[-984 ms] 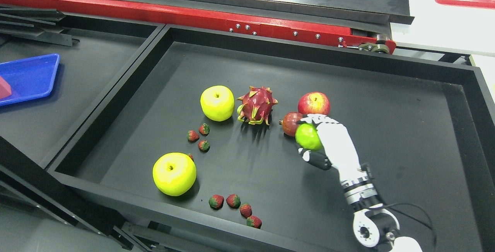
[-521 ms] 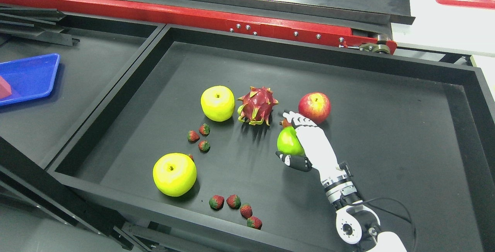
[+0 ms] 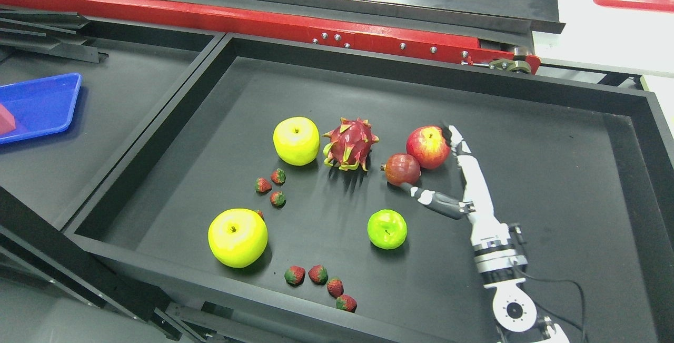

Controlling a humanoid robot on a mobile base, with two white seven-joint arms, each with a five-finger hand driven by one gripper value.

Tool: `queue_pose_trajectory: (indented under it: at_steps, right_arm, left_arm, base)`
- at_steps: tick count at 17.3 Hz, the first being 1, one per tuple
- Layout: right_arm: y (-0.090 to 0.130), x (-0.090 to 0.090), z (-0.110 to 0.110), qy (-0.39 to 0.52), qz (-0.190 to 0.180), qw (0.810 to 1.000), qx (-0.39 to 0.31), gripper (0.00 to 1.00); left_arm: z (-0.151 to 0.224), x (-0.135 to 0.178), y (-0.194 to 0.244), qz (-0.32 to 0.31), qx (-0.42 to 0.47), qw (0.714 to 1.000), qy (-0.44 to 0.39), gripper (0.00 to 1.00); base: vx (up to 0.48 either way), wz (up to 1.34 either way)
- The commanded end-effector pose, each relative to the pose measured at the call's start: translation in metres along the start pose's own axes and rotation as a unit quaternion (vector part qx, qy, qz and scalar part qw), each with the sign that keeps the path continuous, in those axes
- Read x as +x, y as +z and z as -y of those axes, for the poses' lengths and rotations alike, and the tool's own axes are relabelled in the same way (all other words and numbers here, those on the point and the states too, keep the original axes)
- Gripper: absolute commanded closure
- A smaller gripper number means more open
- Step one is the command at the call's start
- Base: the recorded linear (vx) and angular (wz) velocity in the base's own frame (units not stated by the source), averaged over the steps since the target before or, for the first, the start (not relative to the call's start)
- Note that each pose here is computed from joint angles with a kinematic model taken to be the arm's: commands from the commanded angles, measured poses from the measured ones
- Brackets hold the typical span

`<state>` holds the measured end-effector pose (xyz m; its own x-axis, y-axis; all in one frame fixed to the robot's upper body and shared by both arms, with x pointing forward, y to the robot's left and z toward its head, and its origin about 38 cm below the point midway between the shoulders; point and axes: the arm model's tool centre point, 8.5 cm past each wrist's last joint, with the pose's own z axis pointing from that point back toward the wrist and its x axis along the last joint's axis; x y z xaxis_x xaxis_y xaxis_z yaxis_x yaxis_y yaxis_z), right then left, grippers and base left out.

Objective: Place green apple on left shelf middle layer
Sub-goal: 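Open the right hand and withdraw it from the apple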

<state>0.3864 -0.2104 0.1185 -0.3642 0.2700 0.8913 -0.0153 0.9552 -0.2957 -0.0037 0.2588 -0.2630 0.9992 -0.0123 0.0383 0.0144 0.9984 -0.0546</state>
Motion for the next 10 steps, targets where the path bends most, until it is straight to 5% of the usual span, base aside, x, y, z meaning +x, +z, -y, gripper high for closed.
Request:
queue_pose_trajectory:
  at_steps: [1, 10]
  right_arm:
    - [0.048, -0.017, 0.066, -0.093, -0.029, 0.989, -0.111, 0.0]
    - [0.049, -0.019, 0.04, -0.105, -0.046, 0.992, -0.044, 0.0]
  left_arm:
    - [-0.011, 0.0, 0.002, 0.0, 0.009, 1.0, -0.001, 0.0]
    - [-0.011, 0.0, 0.002, 0.0, 0.009, 1.0, -0.001, 0.0]
  base:
    - [0.0, 0.0]
    - [0.0, 0.0]
